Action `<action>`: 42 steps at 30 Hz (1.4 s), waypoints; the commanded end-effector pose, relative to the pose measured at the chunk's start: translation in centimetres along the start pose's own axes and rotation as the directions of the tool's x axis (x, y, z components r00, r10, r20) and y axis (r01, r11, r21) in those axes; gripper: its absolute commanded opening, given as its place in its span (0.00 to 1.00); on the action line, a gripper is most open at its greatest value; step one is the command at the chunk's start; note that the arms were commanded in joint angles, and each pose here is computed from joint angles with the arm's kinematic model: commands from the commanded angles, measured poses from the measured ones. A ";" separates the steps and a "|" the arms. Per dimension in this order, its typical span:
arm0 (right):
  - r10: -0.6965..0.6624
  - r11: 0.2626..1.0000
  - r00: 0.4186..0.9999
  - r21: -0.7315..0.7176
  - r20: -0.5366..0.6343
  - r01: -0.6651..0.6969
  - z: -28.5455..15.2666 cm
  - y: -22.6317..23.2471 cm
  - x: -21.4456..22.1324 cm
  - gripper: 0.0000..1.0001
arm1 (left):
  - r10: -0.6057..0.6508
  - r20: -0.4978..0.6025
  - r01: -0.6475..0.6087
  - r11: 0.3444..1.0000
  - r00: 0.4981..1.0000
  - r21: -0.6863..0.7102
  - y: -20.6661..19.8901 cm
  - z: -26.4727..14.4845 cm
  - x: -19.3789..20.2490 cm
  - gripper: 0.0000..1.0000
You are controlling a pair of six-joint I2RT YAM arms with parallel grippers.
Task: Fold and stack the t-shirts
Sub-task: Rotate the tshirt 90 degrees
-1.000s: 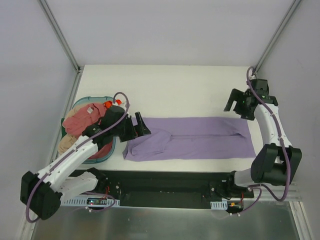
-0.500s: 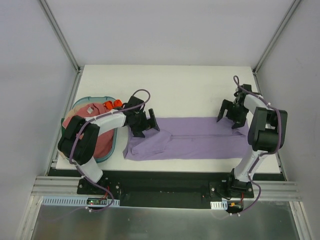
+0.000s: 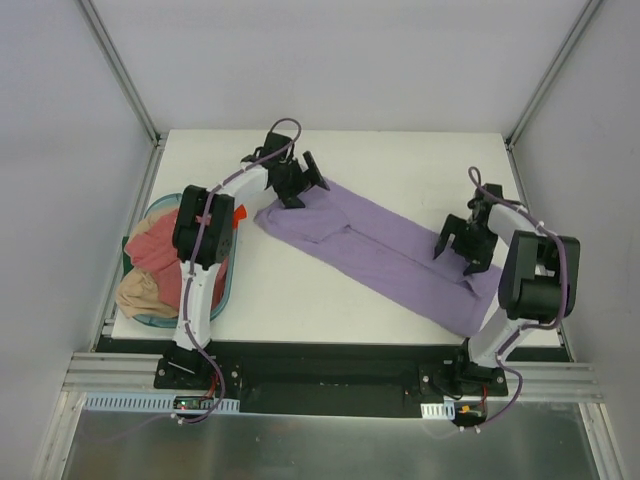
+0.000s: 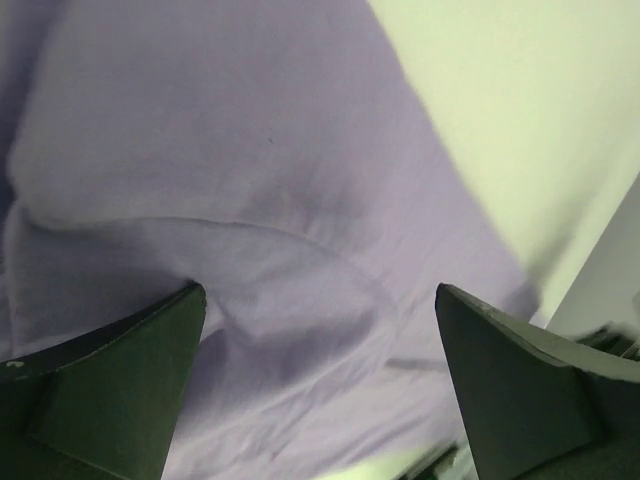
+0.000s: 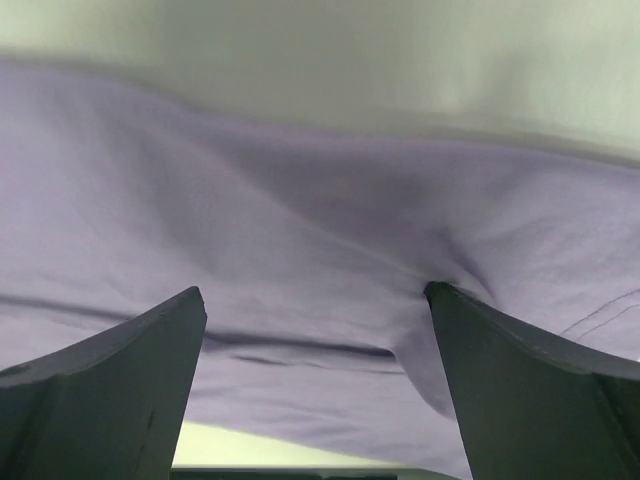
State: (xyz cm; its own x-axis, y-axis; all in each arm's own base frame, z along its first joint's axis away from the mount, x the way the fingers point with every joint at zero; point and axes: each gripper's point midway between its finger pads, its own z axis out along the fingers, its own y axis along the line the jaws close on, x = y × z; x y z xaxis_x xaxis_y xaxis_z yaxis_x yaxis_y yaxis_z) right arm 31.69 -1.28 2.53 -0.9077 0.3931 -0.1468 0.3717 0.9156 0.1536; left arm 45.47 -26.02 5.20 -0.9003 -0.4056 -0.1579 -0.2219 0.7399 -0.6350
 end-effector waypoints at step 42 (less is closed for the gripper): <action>-0.573 0.711 0.791 -0.348 0.217 0.611 -9.7 19.0 22.8 0.96 | -0.089 0.449 -0.199 0.808 0.889 0.555 -21.5 -4.9 -17.6 0.99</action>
State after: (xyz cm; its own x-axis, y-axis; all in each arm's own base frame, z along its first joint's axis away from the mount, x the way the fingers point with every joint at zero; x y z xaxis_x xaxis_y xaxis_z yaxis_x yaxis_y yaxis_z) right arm 14.40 24.36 7.90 -0.9307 -0.2484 -0.2687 -0.3374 0.8665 0.3678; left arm 66.30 -33.25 9.12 -0.6492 -0.7491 -0.1316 -0.1425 0.2898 -0.9464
